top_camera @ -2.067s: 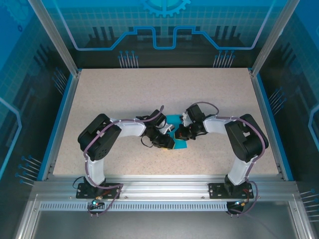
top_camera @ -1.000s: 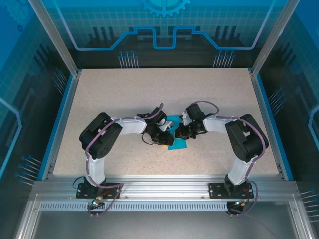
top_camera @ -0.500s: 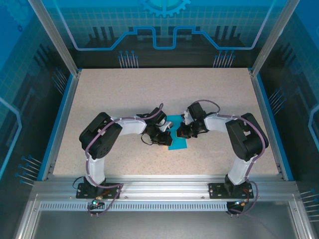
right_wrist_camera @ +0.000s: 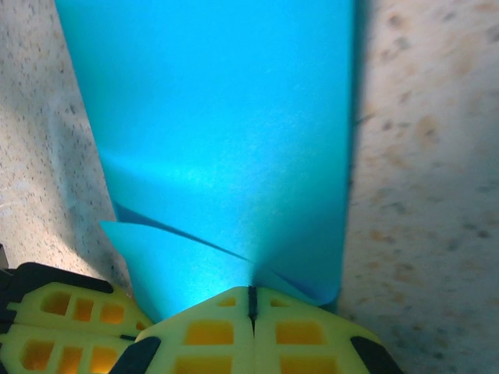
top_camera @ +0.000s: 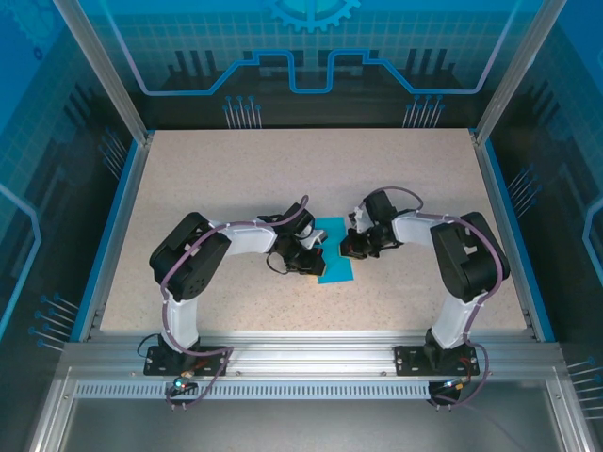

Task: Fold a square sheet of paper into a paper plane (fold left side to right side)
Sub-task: Fold the triangle a second time at the center of the table.

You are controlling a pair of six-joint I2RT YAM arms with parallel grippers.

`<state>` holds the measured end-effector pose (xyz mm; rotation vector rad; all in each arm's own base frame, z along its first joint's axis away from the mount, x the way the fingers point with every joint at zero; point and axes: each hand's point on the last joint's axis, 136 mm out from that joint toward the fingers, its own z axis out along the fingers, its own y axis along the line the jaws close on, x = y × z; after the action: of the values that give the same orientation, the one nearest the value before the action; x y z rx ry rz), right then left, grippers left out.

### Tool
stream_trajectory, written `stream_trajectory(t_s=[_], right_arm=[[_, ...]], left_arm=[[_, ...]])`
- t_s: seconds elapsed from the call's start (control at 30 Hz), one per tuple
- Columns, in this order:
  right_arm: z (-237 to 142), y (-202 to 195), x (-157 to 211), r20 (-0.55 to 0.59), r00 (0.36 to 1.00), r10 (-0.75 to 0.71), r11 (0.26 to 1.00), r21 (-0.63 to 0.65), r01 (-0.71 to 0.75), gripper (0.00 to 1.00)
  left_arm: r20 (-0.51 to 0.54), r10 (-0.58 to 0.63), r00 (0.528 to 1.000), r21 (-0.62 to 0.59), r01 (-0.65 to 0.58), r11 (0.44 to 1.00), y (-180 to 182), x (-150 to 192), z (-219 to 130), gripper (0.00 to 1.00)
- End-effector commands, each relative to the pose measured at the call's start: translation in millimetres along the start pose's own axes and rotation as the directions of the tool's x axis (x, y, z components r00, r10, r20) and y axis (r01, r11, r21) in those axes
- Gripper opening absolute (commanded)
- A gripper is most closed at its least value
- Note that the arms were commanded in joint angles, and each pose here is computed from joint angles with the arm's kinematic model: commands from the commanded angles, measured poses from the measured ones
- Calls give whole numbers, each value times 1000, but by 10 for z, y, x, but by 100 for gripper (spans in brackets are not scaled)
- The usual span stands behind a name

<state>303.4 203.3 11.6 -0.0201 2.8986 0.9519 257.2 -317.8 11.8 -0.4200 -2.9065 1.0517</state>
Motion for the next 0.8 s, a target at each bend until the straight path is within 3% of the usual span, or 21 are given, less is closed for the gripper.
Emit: stream_trajectory(t_s=[0.0,0.27,0.53,0.77], right_arm=[[-80,-307,-150,24,999,29,996,82,-31,0],[-292,-262,-286,76,997,21,997,67,-27,0],[-335,70,168,65,998,2,1000,-20,0,0],[-3,464,541,-59,997,-59,988,-144,50,0]], left_arm=[[-98,-92,991,-160,75,984,497,359,162,1],[-94,-74,993,-149,60,987,426,329,176,1],[-92,-60,994,-150,46,988,382,309,177,1],[-93,-60,994,-151,45,987,378,313,176,1]])
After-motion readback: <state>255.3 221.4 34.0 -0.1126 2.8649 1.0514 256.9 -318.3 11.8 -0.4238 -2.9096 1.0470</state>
